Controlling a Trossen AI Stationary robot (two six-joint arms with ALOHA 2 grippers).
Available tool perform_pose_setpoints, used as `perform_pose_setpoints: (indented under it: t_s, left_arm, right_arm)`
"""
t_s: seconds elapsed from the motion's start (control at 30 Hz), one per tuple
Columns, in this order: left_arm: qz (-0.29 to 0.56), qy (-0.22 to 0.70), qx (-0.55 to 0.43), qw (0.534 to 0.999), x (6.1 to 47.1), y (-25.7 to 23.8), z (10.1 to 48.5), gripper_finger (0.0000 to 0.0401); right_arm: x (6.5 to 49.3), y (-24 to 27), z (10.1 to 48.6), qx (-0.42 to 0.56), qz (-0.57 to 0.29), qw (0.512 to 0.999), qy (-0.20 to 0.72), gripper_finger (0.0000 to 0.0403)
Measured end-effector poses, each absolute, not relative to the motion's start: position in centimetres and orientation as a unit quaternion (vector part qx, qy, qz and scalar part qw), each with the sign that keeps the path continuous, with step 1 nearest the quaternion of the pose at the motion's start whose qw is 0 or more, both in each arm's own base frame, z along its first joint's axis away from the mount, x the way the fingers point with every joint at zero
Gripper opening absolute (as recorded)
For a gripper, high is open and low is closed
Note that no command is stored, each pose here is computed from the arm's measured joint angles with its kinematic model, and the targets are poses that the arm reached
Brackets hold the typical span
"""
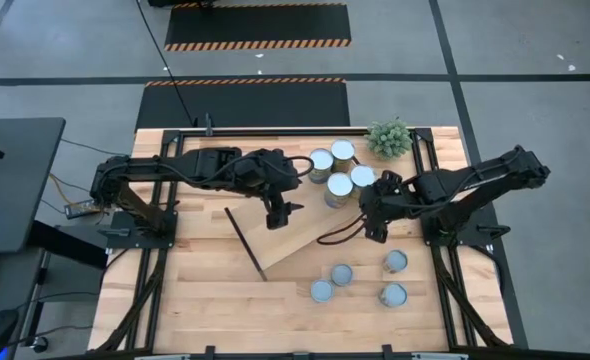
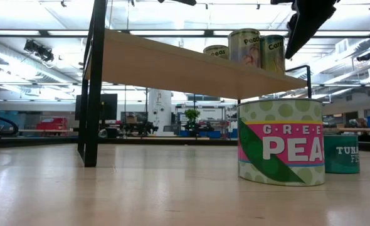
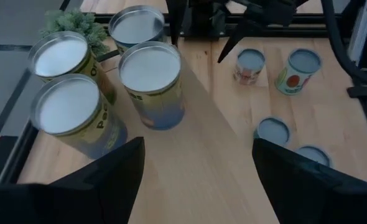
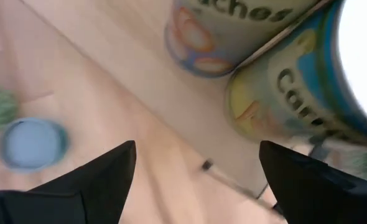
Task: Pick and place cans onto a shelf
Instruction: Adjust the big canned carrots on the shelf, then put the big canned mixed vegetables on the shelf
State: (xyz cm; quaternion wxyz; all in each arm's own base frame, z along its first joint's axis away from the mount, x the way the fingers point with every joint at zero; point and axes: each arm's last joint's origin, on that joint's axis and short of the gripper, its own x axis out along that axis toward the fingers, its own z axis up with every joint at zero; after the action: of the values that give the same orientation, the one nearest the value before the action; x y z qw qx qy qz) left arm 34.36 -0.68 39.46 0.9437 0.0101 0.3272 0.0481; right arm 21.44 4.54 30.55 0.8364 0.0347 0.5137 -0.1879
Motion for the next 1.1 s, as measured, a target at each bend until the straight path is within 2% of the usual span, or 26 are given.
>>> perform_pose_setpoints:
  t_s: [0.27,0.53,0.63,0.83,0.97,1.1]
  left_arm:
    - [-0.003,0.330,0.009,0.944,34.3,-1.9,39.4,0.0302]
    - [-0.005,0.358,0.000,0.934,33.9,-2.4,39.0,0.0302]
    - [-0.008,0.360,0.001,0.933,33.9,-2.7,38.9,0.0302]
    - [-0.008,0.353,0.000,0.936,34.0,-2.7,39.0,0.0302]
    - [-0.007,0.354,-0.004,0.935,33.9,-2.7,39.0,0.0302]
    - [-0.006,0.354,-0.016,0.935,33.9,-2.8,39.0,0.0302]
  right_arm:
    - [20.8,7.4,31.3,0.095,-0.113,0.838,0.525,0.0348]
    - [19.0,11.3,29.9,0.133,-0.075,0.819,0.554,0.0348]
    - [18.6,13.2,29.1,0.116,-0.053,0.813,0.568,0.0348]
    - [18.8,15.4,26.8,0.069,-0.075,0.792,0.602,0.0348]
    - [19.1,15.7,26.2,0.101,-0.097,0.779,0.611,0.0348]
    - [19.2,16.0,25.8,0.138,-0.083,0.789,0.593,0.0348]
